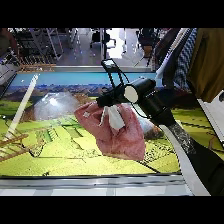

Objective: Fold the clothes and pants, and hang the long-sleeved shirts on hangers.

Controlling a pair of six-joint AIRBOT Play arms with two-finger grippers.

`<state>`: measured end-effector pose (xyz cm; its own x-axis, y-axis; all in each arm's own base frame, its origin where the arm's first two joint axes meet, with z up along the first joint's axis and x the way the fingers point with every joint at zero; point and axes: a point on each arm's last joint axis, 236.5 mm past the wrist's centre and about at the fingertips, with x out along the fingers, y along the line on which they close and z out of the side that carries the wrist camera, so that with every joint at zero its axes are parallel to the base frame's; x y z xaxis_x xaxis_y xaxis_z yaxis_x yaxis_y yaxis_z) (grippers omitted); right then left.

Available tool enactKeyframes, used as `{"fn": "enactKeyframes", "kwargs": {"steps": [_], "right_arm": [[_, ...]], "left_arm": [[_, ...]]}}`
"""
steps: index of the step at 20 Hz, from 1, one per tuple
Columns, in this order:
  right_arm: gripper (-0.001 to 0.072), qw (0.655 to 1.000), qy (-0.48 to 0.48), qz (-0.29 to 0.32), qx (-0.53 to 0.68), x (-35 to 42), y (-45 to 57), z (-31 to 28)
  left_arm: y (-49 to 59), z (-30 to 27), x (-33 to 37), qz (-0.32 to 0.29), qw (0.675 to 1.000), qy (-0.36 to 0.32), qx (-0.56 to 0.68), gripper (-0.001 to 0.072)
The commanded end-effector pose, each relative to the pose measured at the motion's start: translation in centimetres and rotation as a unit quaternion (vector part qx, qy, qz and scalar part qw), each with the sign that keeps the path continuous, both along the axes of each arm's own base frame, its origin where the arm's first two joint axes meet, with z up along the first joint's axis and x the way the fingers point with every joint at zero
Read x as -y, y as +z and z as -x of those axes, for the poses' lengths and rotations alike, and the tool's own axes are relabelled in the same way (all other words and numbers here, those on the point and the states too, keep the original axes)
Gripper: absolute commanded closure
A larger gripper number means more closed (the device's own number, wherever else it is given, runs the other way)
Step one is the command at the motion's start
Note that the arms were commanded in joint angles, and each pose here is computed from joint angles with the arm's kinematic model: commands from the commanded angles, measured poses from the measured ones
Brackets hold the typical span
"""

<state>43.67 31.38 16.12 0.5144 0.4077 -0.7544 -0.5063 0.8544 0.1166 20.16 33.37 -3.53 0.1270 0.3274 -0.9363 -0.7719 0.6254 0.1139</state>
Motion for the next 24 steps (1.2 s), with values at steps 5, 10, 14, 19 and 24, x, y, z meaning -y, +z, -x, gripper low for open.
{"fn": "enactKeyframes", "kwargs": {"steps": [5, 10, 14, 19, 24], "right_arm": [[0.0689, 1.0, 0.0, 0.0, -0.001, -0.1, 0.0, 0.0], [0.0689, 1.0, 0.0, 0.001, -0.002, 0.0, -0.1, 0.1], [0.0689, 1.0, 0.001, 0.002, -0.004, 0.0, -0.2, 0.2], [0.0689, 1.0, 0.001, 0.004, -0.007, 0.1, -0.3, 0.3], [0.0689, 1.0, 0.001, 0.004, -0.007, 0.1, -0.3, 0.3]], "left_arm": [[5.1, -0.2, -0.3, -0.057, 0.998, 0.0, 0.038, 0.0688], [8.0, -0.3, 1.1, -0.064, 0.995, 0.006, 0.071, 0.0688], [7.4, -0.8, 1.6, -0.041, 0.994, 0.045, 0.096, 0.0688], [3.4, 0.9, 2.2, -0.01, 0.995, 0.065, 0.076, 0.0689], [1.7, 0.0, 3.4, 0.029, 0.986, 0.088, 0.137, 0.0691]]}}
